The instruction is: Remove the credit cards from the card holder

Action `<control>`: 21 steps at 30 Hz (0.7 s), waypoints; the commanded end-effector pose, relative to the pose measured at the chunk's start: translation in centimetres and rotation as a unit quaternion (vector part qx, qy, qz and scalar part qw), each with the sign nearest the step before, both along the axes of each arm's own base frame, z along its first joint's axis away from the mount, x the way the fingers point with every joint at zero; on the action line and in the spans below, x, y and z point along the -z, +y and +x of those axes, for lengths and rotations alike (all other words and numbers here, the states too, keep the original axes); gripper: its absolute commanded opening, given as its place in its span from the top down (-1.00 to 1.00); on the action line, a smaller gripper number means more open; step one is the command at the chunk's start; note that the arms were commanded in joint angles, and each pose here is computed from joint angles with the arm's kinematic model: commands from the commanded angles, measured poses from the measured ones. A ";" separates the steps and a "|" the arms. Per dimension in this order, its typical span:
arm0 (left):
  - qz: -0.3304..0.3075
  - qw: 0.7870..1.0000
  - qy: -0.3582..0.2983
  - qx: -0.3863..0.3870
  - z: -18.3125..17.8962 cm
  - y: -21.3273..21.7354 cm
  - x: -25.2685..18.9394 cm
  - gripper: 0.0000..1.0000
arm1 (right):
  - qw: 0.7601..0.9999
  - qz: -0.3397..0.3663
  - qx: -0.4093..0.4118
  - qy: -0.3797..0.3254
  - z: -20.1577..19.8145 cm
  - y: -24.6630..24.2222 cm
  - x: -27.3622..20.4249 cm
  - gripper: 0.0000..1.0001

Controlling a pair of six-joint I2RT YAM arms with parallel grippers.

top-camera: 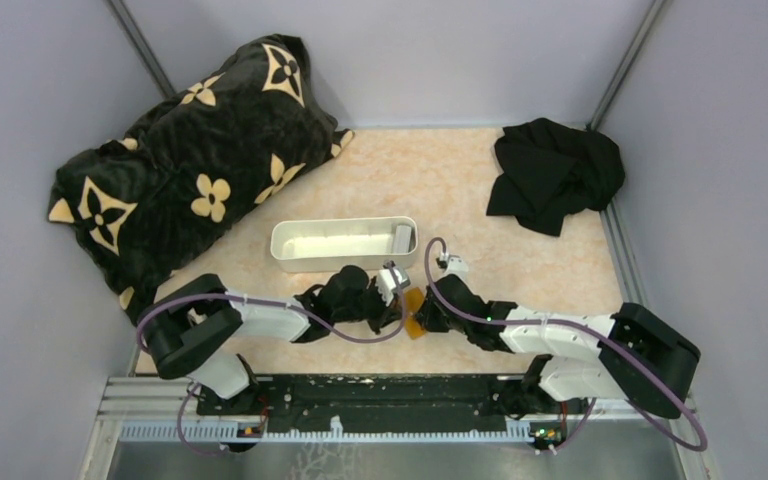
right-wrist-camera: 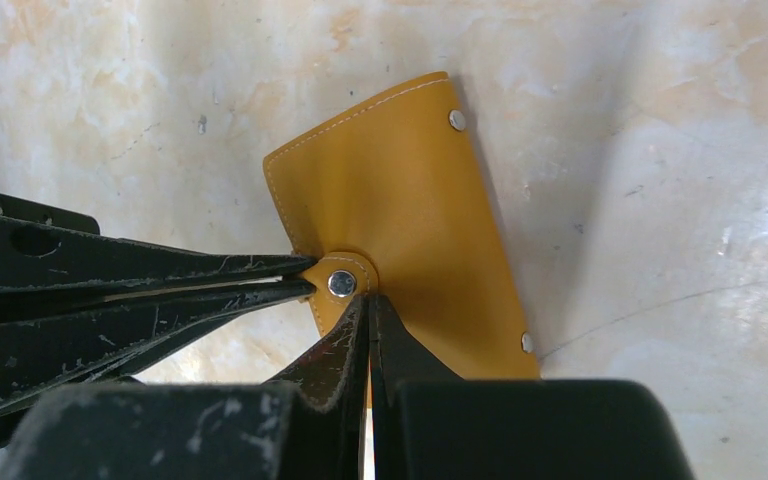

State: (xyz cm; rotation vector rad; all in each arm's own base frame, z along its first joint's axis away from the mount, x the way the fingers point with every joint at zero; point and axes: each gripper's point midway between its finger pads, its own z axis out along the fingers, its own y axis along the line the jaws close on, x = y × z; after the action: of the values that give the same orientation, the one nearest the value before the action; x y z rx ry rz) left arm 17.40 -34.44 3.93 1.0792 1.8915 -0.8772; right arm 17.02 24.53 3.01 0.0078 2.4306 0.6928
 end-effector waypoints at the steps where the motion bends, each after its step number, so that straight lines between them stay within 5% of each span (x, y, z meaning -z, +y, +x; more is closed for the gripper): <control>1: -0.074 0.997 -0.028 -0.013 0.9 -1.3 -4.9 1.00 | 0.996 -0.054 -0.015 0.066 -2.9 -1.6 3.5 1.00; 11: -0.110 0.990 -0.050 -0.067 2.7 -0.2 -8.5 1.00 | 0.992 -0.081 -0.016 0.099 -4.2 -1.7 5.6 1.00; 21: -0.093 0.991 -0.035 -0.086 4.3 -0.2 -7.2 1.00 | 0.991 -0.085 -0.027 0.104 -6.5 -1.0 5.6 1.00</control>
State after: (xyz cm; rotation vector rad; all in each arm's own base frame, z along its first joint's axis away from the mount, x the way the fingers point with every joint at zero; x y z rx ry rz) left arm 18.18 -31.18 4.27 0.9380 2.0148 -0.8023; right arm 16.15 27.79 2.88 0.0601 2.4228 0.7652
